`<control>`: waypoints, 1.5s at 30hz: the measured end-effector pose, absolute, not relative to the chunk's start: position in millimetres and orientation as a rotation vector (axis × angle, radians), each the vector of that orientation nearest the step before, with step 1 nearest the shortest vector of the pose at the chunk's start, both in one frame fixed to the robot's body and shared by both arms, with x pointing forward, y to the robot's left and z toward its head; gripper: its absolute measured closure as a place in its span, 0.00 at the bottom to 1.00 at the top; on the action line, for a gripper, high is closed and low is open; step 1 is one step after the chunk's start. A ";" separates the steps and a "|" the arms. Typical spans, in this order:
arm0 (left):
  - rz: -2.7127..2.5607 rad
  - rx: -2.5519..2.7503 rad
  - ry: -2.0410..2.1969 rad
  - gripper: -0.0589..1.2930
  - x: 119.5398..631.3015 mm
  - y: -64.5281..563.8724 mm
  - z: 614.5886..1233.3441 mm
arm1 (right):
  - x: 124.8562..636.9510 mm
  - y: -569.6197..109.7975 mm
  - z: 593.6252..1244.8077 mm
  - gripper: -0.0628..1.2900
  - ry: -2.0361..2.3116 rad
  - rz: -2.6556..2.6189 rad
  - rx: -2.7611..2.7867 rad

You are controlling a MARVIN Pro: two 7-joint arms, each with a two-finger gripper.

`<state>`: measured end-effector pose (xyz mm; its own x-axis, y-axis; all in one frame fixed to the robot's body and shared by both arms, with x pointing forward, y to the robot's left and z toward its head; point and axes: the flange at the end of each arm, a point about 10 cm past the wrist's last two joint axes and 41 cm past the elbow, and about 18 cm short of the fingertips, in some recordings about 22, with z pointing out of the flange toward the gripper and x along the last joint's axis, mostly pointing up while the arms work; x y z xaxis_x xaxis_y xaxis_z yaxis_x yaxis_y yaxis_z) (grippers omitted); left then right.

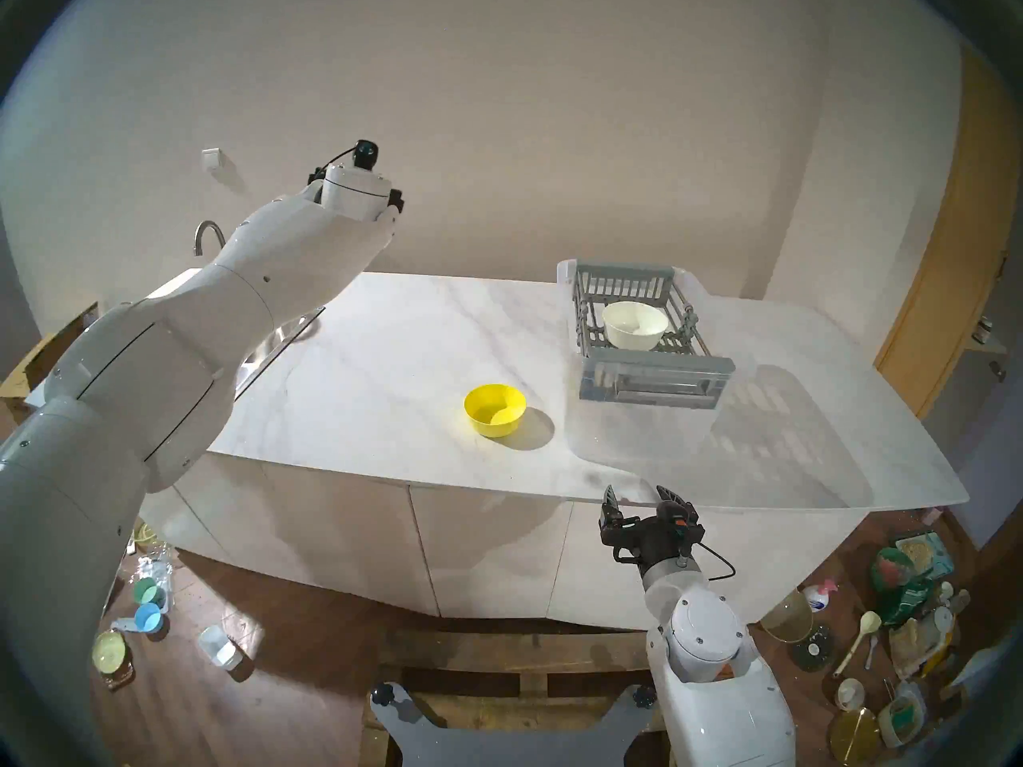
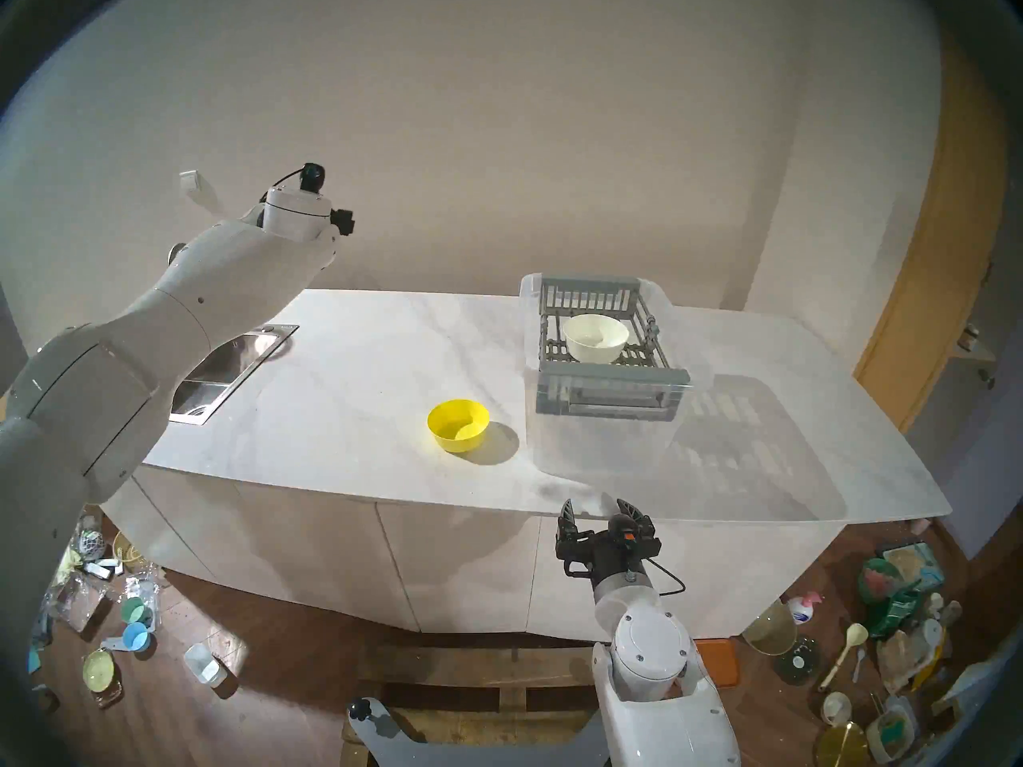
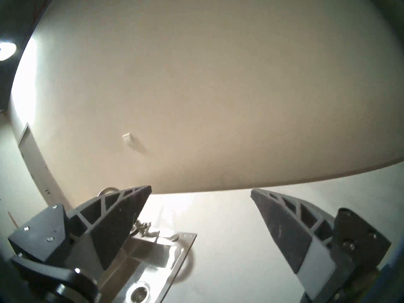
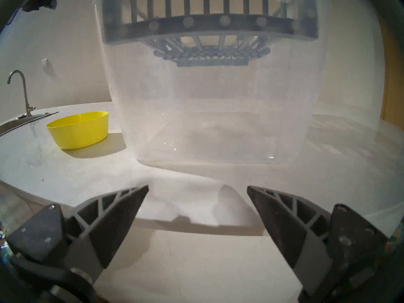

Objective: Place the plate or bowl neatly into the plate slot of the drying rack

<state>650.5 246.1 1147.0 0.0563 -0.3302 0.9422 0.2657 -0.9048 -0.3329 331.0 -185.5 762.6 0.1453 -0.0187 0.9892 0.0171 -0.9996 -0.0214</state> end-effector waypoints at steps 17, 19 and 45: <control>-2.000 -1.824 0.163 0.05 565.9 274.5 1087.3 | 331.3 -185.5 764.3 0.05 0.002 -2.041 -2.352; -2.025 -1.800 0.152 0.05 552.7 276.2 1087.1 | 331.2 -185.5 764.8 0.05 0.002 -2.042 -2.351; -2.037 -1.733 -0.216 0.05 393.9 308.7 1091.4 | 326.3 -185.7 774.0 0.05 0.004 -2.063 -2.331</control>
<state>393.9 308.7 1091.4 -0.1052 -0.2371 0.9658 0.4346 -0.8845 -0.1698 326.3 -185.7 774.0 0.1217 -0.0204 0.9924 0.0169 -0.9996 -0.0227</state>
